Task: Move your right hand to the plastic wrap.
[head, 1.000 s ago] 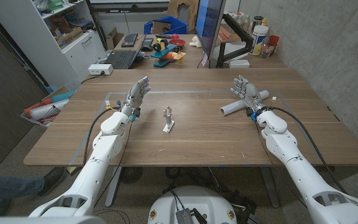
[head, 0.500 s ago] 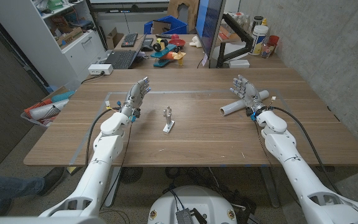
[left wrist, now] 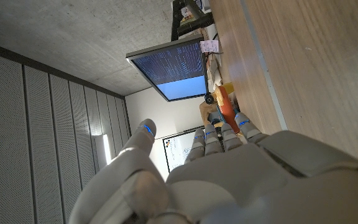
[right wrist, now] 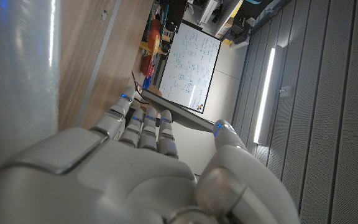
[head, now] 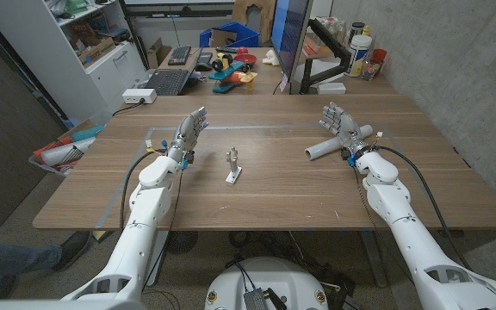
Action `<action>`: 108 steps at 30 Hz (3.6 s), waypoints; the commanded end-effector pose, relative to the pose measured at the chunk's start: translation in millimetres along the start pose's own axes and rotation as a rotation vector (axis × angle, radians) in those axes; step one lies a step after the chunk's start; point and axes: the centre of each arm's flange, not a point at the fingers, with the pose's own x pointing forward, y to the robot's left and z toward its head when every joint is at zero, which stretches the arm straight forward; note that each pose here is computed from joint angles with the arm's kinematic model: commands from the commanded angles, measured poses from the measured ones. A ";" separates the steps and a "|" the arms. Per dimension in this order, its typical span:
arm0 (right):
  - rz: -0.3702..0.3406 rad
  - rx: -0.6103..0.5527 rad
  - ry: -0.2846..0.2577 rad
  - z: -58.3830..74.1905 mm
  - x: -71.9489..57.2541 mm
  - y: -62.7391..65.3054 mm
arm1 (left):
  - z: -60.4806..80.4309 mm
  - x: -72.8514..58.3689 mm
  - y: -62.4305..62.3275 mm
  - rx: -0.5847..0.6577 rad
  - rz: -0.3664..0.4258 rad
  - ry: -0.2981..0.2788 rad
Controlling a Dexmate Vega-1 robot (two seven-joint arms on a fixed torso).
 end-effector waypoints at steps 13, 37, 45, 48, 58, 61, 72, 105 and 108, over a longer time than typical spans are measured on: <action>-0.002 -0.038 -0.030 5.9 -0.5 -5.8 | 5.5 -3.6 0.4 0.015 -0.003 0.000; -0.018 -0.135 -0.043 14.9 1.6 -7.4 | 18.6 -0.9 -1.4 0.030 -0.013 -0.007; -0.020 -0.169 -0.044 16.8 2.1 -8.8 | 21.4 0.6 -0.3 0.033 -0.011 -0.006; -0.023 -0.182 -0.048 19.3 1.7 -9.6 | 23.3 0.6 0.4 0.034 -0.011 -0.010; -0.035 -0.260 -0.044 26.2 0.3 -7.1 | 23.7 1.2 3.9 0.033 -0.013 -0.012; -0.027 -0.300 -0.038 27.0 0.2 -5.1 | 21.0 1.3 4.7 0.030 -0.014 -0.007; -0.028 -0.344 -0.028 29.8 0.7 -3.2 | 21.0 1.8 4.7 0.033 -0.013 -0.006; -0.029 -0.481 -0.014 32.9 -4.1 -11.5 | 22.1 7.6 -8.0 0.050 -0.024 0.008; -0.025 -0.495 -0.018 33.2 -4.9 -11.1 | 21.3 7.7 -8.1 0.050 -0.026 0.009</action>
